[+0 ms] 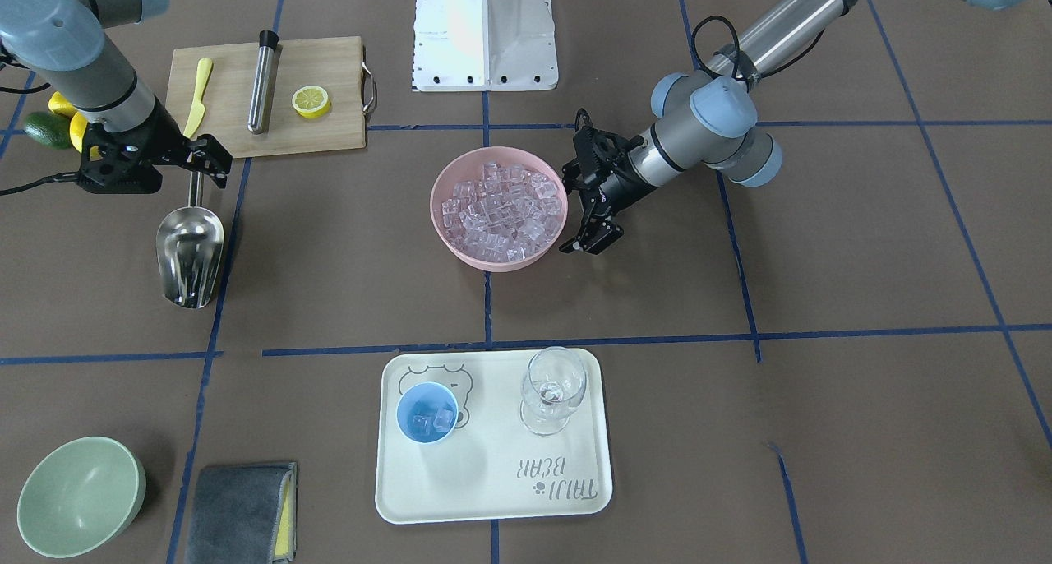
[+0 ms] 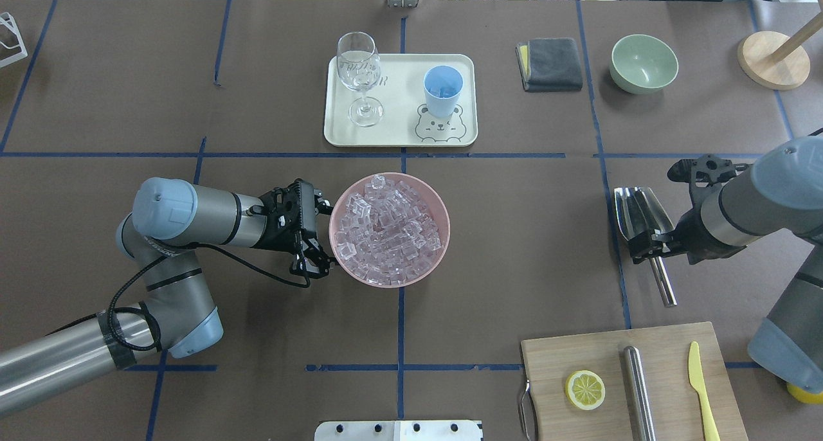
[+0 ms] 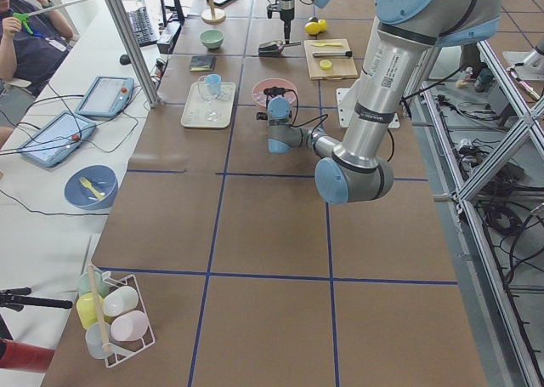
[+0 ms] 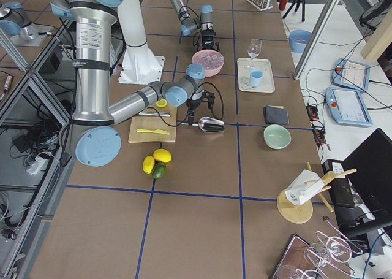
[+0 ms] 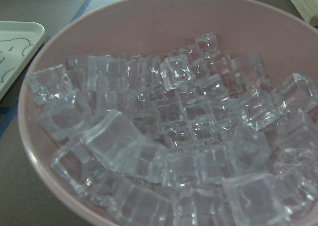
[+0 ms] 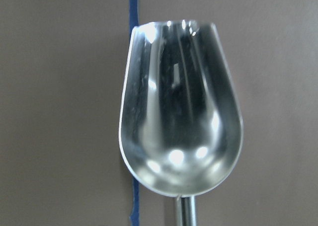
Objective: Put ice in cup with scoop
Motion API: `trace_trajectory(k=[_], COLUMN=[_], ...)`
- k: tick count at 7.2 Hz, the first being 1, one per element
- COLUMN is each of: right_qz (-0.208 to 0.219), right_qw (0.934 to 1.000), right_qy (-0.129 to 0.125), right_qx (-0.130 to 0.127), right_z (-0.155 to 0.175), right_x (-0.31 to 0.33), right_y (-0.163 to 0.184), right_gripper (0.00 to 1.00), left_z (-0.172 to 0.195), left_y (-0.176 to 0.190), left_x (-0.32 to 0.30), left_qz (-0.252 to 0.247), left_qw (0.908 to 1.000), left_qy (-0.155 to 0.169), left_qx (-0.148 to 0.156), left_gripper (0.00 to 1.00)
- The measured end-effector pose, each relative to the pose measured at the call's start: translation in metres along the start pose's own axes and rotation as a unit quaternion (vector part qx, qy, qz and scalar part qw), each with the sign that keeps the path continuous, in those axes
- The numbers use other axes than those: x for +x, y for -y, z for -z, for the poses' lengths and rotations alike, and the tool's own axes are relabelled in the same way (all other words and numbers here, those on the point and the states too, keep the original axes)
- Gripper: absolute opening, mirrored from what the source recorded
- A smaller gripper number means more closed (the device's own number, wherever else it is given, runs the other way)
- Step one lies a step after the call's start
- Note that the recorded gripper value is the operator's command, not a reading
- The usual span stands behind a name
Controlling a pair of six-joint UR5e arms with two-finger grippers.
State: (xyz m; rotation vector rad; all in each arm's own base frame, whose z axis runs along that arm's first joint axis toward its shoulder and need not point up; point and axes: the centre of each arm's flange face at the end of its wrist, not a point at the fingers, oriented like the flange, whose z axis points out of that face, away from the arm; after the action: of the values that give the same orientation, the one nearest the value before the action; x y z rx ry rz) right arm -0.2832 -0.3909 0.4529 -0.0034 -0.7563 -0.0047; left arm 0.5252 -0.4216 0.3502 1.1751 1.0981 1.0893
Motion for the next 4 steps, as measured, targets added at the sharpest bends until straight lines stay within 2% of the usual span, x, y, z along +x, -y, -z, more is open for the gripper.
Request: trace_trajectory(k=[2,4], right_qz=[0.057,0.111], right_qw=[0.9977,0.9925], right_qy=[-0.011,-0.026], right_qx=[0.035,0.044], right_z=[0.030,0.051], right_x=[0.056,0.147], right_y=[0.041,0.071], right_gripper=[1.00,1.00], left_z=[0.023,0.069], left_y=[-0.002,-0.026], left_x=[-0.032,-0.080], left_qz=[0.004,0.013], left_qw=[0.9996,0.9970], left_qy=[0.028,0.076], left_qx=[0.000,-0.014], left_gripper=[1.00,1.00])
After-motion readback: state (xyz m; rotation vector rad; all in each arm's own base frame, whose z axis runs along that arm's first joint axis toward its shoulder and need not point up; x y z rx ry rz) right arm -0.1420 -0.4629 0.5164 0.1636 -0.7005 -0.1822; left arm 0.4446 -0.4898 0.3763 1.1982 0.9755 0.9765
